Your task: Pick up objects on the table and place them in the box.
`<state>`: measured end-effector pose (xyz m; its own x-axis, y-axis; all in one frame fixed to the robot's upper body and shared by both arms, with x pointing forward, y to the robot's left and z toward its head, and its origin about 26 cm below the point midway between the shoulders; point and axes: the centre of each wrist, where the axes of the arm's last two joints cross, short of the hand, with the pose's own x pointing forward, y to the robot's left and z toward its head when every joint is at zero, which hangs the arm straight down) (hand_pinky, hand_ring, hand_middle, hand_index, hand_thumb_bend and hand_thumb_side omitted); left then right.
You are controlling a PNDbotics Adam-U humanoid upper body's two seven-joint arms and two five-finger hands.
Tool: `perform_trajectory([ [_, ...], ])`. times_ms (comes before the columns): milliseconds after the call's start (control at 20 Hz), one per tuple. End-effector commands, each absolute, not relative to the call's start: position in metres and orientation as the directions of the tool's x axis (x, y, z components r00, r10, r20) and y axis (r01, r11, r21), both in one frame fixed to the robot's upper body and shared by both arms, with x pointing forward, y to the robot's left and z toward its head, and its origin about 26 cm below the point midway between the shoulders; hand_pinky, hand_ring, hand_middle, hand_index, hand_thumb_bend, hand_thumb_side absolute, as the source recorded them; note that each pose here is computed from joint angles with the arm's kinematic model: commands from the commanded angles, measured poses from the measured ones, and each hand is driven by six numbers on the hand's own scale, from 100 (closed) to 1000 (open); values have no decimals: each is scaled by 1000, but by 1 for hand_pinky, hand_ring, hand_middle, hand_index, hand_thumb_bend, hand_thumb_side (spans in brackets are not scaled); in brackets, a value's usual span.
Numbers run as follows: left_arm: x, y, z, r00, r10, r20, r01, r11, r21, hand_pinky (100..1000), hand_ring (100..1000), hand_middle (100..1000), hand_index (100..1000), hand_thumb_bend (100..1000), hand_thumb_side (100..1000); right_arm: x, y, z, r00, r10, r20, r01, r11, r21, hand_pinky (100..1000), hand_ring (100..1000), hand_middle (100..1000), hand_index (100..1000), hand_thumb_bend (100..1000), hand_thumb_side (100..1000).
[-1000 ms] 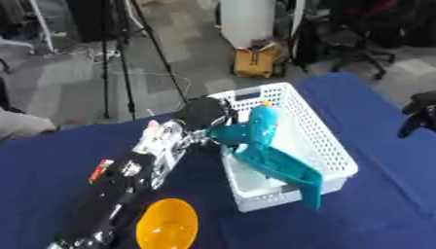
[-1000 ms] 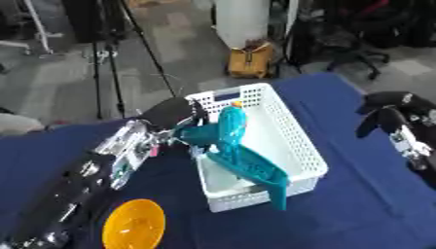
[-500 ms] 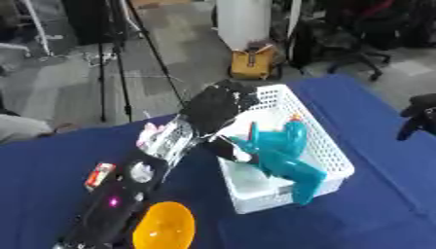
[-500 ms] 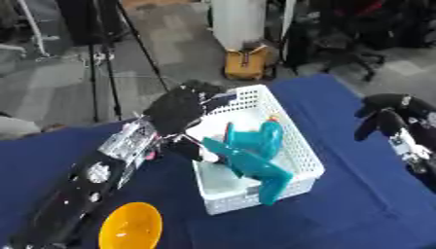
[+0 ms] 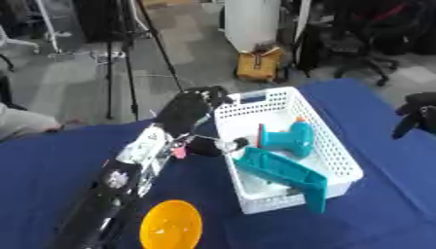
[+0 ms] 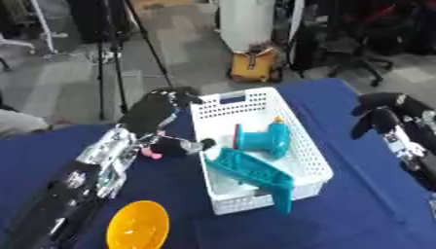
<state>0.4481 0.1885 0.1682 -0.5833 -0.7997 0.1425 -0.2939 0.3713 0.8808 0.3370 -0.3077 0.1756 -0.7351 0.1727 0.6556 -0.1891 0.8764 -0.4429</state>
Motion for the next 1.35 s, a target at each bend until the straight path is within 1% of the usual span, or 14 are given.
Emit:
perform_trajectory([
  [50, 429, 241, 211, -600, -715, 360, -260, 599, 757, 679, 742, 797, 826, 421, 892, 335, -315, 182, -744, 202, 637, -153, 877, -456, 484, 502, 601, 762, 159, 594],
  [200, 399, 277, 224, -608, -635, 477, -219, 712, 668, 668, 724, 782, 828, 412, 868, 334, -319, 181, -738, 214, 640, -141, 879, -456, 484, 501, 601, 763, 159, 594],
  [300, 382, 291, 230, -614, -596, 517, -206, 753, 624, 667, 722, 781, 828, 412, 867, 334, -320, 180, -737, 217, 640, -136, 880, -455, 484, 501, 601, 763, 158, 594],
  [400, 364, 308, 226, -596, -590, 545, -220, 772, 596, 660, 713, 774, 830, 396, 867, 333, -323, 179, -734, 225, 640, -128, 881, -456, 485, 502, 603, 764, 158, 595],
  [450, 356, 314, 222, -583, -594, 554, -224, 773, 593, 662, 715, 775, 835, 375, 883, 333, -324, 179, -732, 229, 642, -125, 881, -457, 486, 503, 605, 766, 157, 596],
  [550, 345, 321, 216, -558, -608, 565, -224, 766, 603, 663, 715, 776, 834, 362, 892, 333, -325, 177, -728, 235, 644, -123, 879, -460, 487, 503, 606, 767, 156, 597],
  [600, 342, 322, 213, -547, -614, 568, -225, 762, 607, 663, 715, 776, 834, 362, 892, 333, -326, 176, -727, 237, 645, -123, 878, -462, 487, 503, 606, 767, 156, 597],
  [650, 339, 324, 208, -531, -617, 581, -224, 764, 606, 659, 710, 772, 831, 336, 906, 333, -325, 176, -728, 236, 644, -124, 878, -462, 488, 505, 608, 769, 158, 597],
  [700, 337, 325, 203, -518, -615, 595, -222, 768, 601, 659, 710, 772, 831, 336, 906, 333, -325, 177, -729, 234, 643, -124, 878, -461, 488, 505, 608, 769, 158, 597],
  [750, 335, 326, 199, -510, -613, 603, -220, 771, 597, 660, 709, 770, 831, 312, 918, 334, -324, 177, -731, 231, 642, -127, 879, -460, 489, 505, 609, 770, 158, 598],
  [1000, 333, 326, 189, -491, -606, 625, -208, 779, 592, 659, 707, 764, 825, 287, 935, 335, -322, 177, -734, 226, 641, -138, 874, -466, 490, 507, 612, 774, 160, 600],
  [1050, 333, 325, 188, -490, -606, 627, -203, 779, 594, 659, 705, 763, 825, 270, 948, 335, -322, 177, -734, 225, 641, -139, 874, -465, 490, 508, 613, 775, 160, 600],
  [1350, 333, 323, 185, -491, -600, 631, -172, 777, 605, 658, 704, 761, 824, 258, 953, 336, -322, 177, -734, 223, 641, -142, 873, -466, 491, 508, 614, 776, 162, 600],
])
